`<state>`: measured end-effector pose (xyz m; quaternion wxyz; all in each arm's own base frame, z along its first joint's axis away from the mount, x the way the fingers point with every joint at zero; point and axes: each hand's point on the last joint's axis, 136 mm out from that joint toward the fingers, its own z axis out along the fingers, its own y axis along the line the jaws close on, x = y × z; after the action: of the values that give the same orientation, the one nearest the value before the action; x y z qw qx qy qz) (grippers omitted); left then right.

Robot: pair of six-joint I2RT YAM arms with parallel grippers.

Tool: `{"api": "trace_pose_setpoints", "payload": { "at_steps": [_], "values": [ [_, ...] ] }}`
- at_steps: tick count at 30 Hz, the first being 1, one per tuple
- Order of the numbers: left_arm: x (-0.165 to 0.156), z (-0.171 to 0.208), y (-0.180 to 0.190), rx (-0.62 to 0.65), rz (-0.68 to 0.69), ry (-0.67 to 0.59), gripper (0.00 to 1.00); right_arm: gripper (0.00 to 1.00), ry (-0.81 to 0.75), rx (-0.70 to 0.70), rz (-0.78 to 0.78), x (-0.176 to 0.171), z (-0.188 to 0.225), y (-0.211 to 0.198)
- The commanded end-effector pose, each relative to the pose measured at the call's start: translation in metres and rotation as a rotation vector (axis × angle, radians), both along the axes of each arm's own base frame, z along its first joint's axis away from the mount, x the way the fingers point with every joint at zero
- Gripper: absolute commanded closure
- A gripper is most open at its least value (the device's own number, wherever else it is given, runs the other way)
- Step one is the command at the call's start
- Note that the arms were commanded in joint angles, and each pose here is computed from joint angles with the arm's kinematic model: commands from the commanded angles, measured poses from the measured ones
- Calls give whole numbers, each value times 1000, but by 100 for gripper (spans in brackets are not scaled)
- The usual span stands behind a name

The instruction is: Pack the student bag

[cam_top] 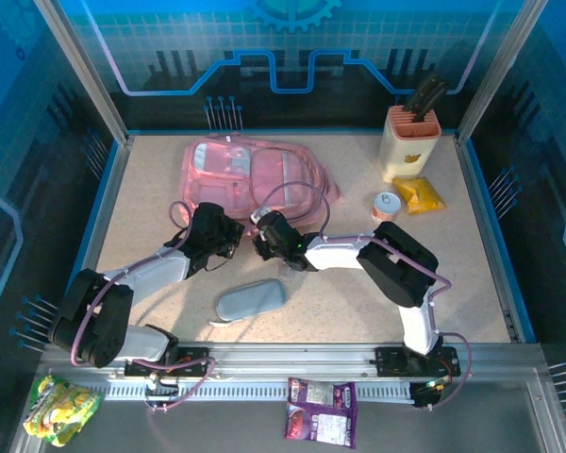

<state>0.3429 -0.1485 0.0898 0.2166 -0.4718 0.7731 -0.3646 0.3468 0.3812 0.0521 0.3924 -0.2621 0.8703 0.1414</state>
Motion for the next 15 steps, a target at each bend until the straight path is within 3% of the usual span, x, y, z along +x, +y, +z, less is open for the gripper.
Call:
{"api": "trace_pose_setpoints", "payload": {
  "at_steps": [1,6,15],
  "values": [
    [5,26,-25,-39,-90,-82,100,85,-99,55,-27,18,29,7],
    [2,23,-16,5,-71,-72,100,99,-59,24,-50,6,22,-12],
    [0,21,10,38,-24,-65,100,100,53,21,-100,-12,15,-46]
  ]
}}
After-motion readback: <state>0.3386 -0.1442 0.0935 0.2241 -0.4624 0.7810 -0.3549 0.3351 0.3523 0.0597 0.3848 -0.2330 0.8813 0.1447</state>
